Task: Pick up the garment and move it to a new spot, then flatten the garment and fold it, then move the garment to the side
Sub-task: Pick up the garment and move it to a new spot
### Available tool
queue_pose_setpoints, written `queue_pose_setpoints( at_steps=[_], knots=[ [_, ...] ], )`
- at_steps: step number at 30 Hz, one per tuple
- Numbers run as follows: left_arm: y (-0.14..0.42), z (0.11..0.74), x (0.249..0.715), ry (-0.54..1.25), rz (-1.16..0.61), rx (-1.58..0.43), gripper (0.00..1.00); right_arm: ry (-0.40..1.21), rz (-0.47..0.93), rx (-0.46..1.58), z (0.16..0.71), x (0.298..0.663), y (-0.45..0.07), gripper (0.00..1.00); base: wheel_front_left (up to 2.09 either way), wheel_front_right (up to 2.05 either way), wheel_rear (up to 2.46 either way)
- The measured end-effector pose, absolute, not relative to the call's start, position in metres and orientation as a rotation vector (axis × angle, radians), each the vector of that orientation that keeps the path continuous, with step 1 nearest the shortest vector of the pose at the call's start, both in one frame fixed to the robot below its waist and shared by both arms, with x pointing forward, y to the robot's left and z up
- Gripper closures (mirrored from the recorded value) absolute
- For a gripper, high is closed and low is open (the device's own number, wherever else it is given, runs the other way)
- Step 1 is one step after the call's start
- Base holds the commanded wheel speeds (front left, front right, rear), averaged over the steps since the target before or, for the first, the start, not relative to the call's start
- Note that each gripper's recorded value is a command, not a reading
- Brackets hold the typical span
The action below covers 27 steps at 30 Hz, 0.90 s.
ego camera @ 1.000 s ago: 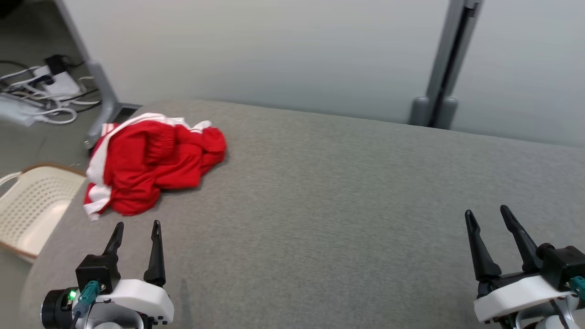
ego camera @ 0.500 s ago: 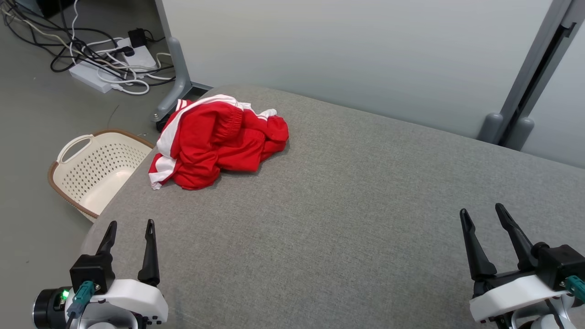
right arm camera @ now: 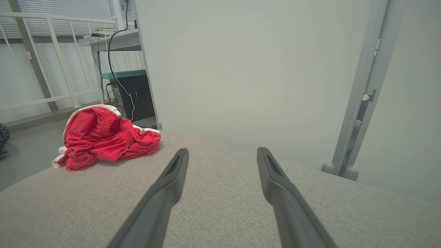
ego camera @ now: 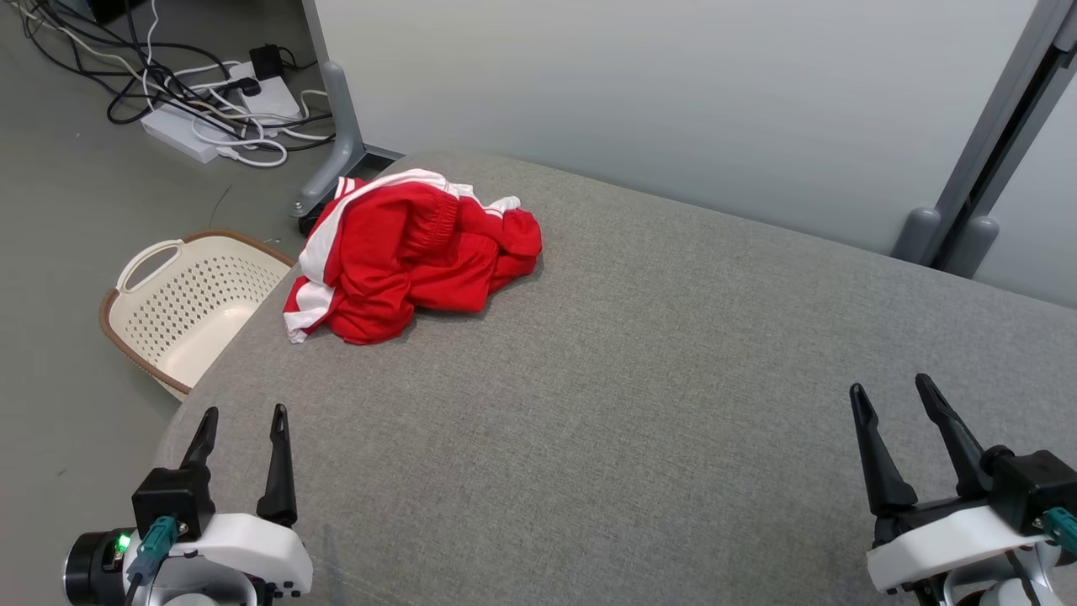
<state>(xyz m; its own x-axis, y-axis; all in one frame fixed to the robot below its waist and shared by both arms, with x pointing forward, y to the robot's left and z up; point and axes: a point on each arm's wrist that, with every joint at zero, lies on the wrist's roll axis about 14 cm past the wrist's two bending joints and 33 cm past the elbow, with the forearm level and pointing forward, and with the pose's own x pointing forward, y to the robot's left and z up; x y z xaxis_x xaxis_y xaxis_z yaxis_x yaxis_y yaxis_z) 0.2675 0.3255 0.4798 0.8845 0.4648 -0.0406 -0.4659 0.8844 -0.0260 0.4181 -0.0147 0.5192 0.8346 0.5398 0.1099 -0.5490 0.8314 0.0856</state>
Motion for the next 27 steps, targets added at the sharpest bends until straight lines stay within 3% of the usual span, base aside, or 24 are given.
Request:
queue_pose_setpoints(
  at_steps=[13,21,27],
  knots=[
    [0.325,0.492,0.295,-0.002,0.485,-0.056,0.0,-0.081,0.566,0.093,0.514,0.43,-0.026,0.0,0.0,0.0,0.0],
    [0.325,0.513,0.357,-0.048,0.448,-0.057,0.0,-0.072,0.545,0.078,0.503,0.45,-0.044,0.0,0.0,0.0,0.0],
    [0.323,0.49,0.409,0.047,0.401,-0.081,0.0,-0.03,0.514,0.074,0.482,0.464,-0.064,0.0,0.0,0.0,0.0]
  ],
)
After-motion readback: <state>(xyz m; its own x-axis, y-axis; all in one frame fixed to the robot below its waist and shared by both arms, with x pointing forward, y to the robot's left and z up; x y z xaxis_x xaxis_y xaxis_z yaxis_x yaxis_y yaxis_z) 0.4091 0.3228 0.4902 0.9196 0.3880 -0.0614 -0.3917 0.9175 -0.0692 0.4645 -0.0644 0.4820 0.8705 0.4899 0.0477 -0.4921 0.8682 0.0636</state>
